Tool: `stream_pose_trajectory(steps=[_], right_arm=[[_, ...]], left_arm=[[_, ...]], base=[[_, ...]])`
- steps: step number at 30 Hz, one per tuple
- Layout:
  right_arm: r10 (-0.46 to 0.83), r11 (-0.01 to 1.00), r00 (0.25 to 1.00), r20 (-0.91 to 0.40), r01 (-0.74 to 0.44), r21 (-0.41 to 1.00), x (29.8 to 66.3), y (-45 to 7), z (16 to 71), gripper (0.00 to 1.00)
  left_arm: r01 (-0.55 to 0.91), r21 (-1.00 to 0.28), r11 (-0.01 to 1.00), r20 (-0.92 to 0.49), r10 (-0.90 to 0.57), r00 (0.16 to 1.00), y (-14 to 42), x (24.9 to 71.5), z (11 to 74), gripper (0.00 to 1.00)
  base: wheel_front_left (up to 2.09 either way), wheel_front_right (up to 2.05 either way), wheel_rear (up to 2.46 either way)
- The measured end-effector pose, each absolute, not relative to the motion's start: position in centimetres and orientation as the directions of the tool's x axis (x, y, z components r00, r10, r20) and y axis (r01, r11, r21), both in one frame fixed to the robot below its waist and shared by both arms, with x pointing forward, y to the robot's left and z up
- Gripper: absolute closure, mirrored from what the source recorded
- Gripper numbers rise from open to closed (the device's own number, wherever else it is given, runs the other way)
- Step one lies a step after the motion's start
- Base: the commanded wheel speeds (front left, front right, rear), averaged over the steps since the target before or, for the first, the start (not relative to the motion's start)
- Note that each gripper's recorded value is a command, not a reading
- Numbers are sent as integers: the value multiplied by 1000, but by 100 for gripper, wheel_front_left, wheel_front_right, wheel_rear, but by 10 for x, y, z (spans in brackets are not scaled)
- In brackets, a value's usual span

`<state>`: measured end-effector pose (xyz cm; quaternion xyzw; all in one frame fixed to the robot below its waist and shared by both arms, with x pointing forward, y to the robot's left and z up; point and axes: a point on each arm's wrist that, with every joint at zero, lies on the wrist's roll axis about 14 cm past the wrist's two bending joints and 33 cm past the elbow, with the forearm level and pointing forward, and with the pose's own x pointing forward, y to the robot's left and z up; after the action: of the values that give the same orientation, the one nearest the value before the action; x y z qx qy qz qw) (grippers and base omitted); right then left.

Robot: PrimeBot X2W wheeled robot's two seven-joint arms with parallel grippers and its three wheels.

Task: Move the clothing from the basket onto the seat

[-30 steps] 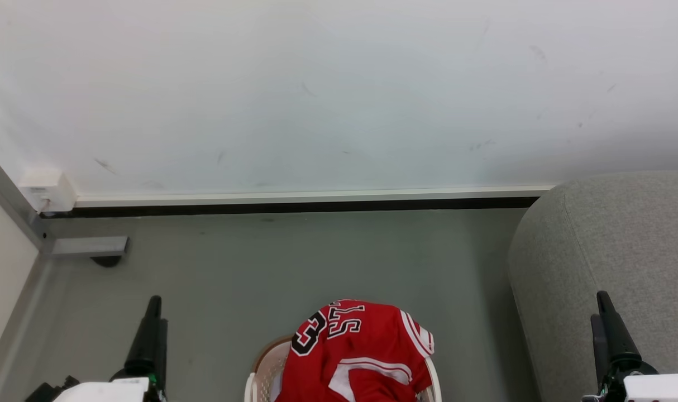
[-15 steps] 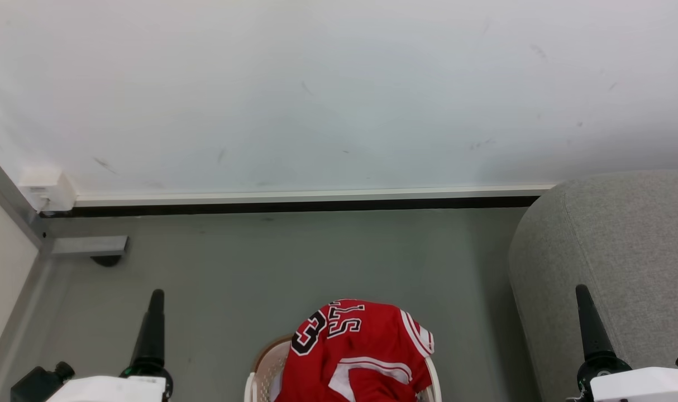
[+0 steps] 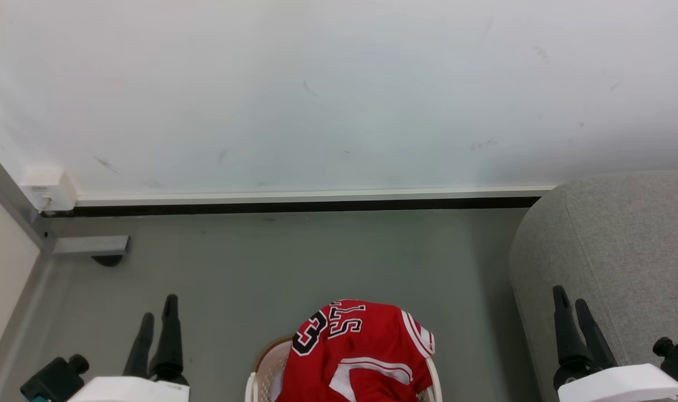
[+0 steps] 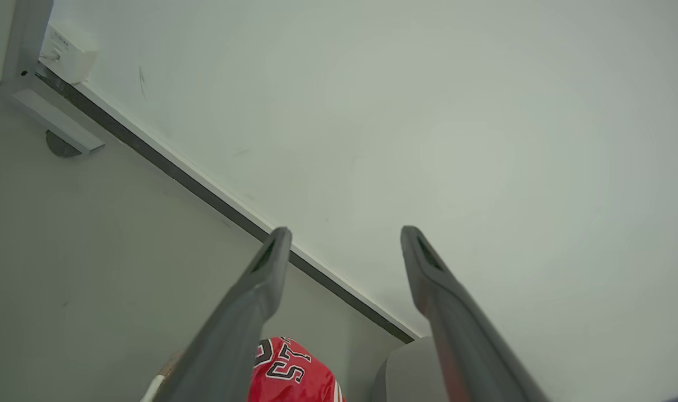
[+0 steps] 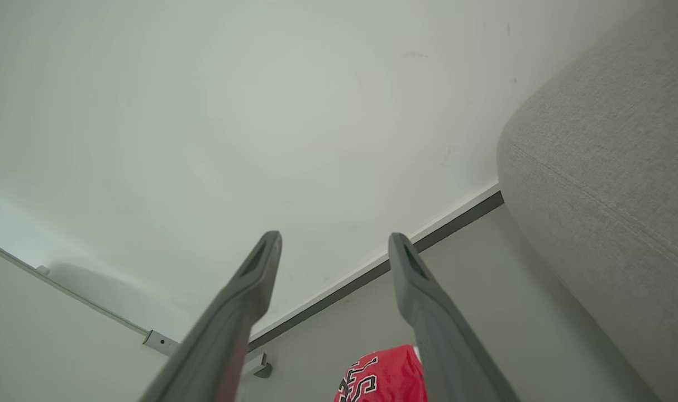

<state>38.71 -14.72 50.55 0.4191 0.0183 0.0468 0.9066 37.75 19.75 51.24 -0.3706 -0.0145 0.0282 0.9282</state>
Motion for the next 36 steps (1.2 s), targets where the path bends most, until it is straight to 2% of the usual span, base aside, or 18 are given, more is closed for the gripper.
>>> stream_pose_trajectory(steps=[14,36], right_arm=[[138,793,990,15,-119,598,387,-136,505,0],[177,888,983,39,-177,423,388,-125,506,0]], left_arm=[[-37,-544,838,19,56,998,192,376,512,0],[-12,-358,934,77,42,996,188,376,522,0]], base=[[0,0,0],[0,0,0]])
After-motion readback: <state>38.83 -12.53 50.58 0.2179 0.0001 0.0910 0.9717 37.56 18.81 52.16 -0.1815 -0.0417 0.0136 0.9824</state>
